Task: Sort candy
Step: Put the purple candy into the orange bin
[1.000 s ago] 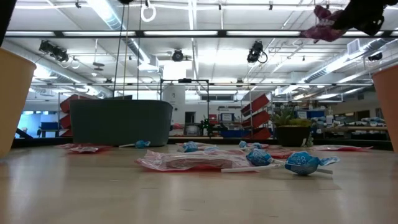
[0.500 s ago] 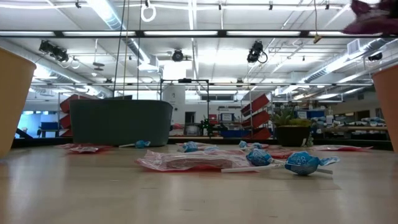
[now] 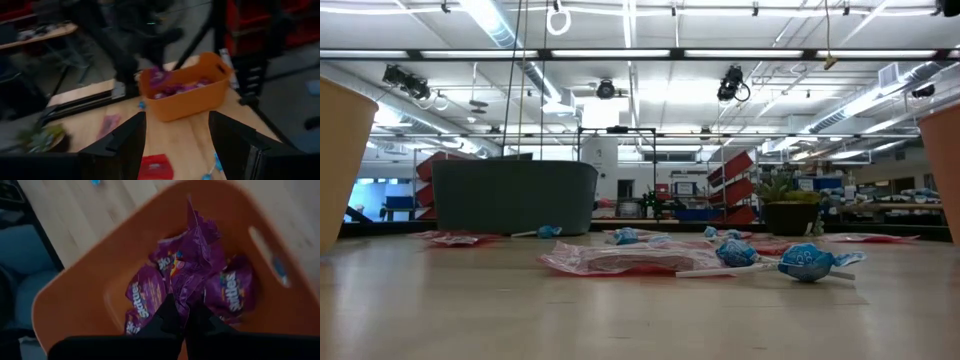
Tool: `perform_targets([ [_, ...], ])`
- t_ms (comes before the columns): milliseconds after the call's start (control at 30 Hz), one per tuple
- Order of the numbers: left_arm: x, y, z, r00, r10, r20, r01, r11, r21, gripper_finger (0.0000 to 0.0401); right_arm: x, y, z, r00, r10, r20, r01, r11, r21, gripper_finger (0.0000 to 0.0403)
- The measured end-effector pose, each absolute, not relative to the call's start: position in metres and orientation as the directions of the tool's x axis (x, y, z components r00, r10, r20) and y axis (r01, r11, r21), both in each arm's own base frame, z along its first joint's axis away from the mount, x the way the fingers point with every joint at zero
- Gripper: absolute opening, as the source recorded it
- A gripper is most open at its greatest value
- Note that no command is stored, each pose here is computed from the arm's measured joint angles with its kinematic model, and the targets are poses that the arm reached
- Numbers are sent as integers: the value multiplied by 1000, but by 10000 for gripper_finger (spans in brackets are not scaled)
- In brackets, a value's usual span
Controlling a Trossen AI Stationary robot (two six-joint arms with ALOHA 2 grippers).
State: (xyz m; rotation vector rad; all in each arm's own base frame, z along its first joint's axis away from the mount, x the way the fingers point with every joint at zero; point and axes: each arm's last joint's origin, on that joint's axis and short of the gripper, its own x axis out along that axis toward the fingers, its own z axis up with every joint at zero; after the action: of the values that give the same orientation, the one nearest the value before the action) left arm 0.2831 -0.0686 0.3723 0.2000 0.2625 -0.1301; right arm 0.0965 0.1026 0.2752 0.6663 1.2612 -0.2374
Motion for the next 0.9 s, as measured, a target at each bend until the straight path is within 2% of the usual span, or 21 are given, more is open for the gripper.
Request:
perform_targets([
  [133,269,-62,382,968,22,-249,18,987,158,218,101,117,268,220,225,-949,562,766,312,4],
  [267,255,-55,391,965,119,-234,-89,987,136,218,107,141,262,121,374,-920,543,751,376,4],
  [400,242,-50,398,963,162,-216,-141,984,112,218,116,162,259,149,457,-877,450,758,471,4],
  [533,232,-47,405,966,174,-193,-157,982,102,218,124,180,254,146,524,-839,456,717,527,4],
  [667,226,-45,410,965,196,-172,-181,978,99,218,125,191,246,114,526,-843,523,690,501,12],
  [900,225,-45,410,965,199,-171,-184,978,101,218,121,200,237,55,506,-861,614,662,429,53],
])
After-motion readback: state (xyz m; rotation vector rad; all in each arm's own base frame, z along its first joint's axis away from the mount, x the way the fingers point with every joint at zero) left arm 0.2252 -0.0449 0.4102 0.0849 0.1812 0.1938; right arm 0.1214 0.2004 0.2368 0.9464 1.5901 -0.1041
